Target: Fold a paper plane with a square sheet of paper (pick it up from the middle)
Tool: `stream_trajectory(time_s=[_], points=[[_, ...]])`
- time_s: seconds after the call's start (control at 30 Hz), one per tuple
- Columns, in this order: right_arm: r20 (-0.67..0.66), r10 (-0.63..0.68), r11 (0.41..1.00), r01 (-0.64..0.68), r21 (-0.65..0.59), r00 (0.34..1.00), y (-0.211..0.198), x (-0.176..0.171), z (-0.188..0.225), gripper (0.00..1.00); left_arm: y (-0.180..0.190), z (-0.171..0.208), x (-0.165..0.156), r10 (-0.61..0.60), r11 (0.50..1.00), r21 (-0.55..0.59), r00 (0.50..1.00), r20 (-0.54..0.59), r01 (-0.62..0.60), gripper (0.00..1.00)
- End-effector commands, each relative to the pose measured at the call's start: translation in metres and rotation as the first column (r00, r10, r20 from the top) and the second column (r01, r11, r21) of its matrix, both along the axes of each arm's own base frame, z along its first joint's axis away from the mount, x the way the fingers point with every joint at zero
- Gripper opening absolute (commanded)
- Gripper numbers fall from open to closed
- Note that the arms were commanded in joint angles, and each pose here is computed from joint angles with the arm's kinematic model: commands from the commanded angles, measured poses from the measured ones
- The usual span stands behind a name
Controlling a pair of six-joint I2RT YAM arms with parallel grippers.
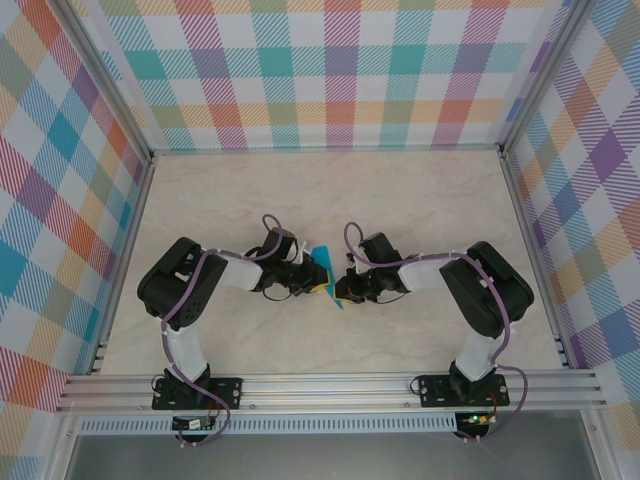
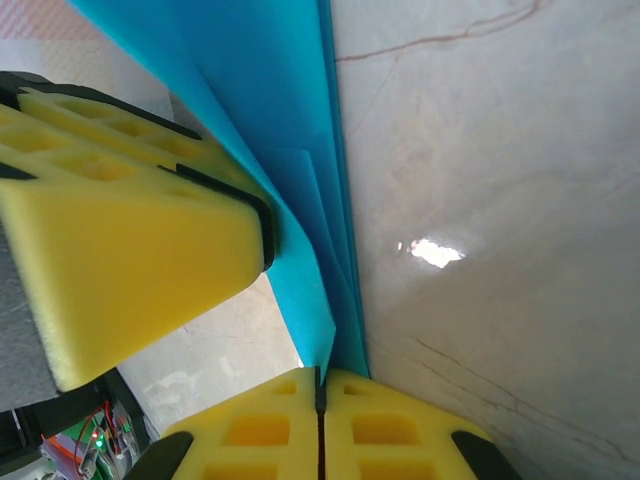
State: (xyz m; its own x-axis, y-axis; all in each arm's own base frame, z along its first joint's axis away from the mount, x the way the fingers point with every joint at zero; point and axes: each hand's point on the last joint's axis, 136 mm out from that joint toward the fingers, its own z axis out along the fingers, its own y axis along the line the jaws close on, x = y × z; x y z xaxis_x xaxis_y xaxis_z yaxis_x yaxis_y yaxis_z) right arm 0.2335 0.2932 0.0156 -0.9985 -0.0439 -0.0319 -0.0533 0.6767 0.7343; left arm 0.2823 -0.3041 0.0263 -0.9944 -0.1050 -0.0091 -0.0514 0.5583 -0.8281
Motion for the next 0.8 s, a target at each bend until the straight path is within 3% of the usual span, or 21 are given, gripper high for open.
stream_trajectory(time_s=[0.0,0.27,0.53,0.63,0.77], points=[[-0.038,0.006,1.0,-0.006,-0.023,0.999,-0.003,-0.004,-0.004,0.12,0.001,-0.016,-0.002,-0.003,0.998,0.066,1.0,-0.018,0.004,0.12],[-0.044,0.032,0.999,-0.033,-0.018,0.999,-0.007,-0.015,0.006,0.16,0.009,-0.029,-0.009,0.001,0.994,0.111,0.999,-0.051,0.005,0.12],[-0.076,0.018,0.997,-0.023,-0.076,0.997,-0.015,-0.018,-0.01,0.09,0.01,-0.03,-0.007,0.009,0.991,0.131,0.999,-0.049,-0.002,0.12],[-0.084,0.014,0.997,-0.02,-0.078,0.996,-0.013,-0.016,-0.004,0.16,0.011,-0.03,-0.007,0.01,0.991,0.134,0.999,-0.051,-0.003,0.12],[0.0,-0.003,0.999,0.003,-0.048,1.0,-0.012,-0.007,0.034,0.29,0.011,-0.03,-0.007,0.009,0.991,0.134,0.998,-0.054,-0.001,0.12]])
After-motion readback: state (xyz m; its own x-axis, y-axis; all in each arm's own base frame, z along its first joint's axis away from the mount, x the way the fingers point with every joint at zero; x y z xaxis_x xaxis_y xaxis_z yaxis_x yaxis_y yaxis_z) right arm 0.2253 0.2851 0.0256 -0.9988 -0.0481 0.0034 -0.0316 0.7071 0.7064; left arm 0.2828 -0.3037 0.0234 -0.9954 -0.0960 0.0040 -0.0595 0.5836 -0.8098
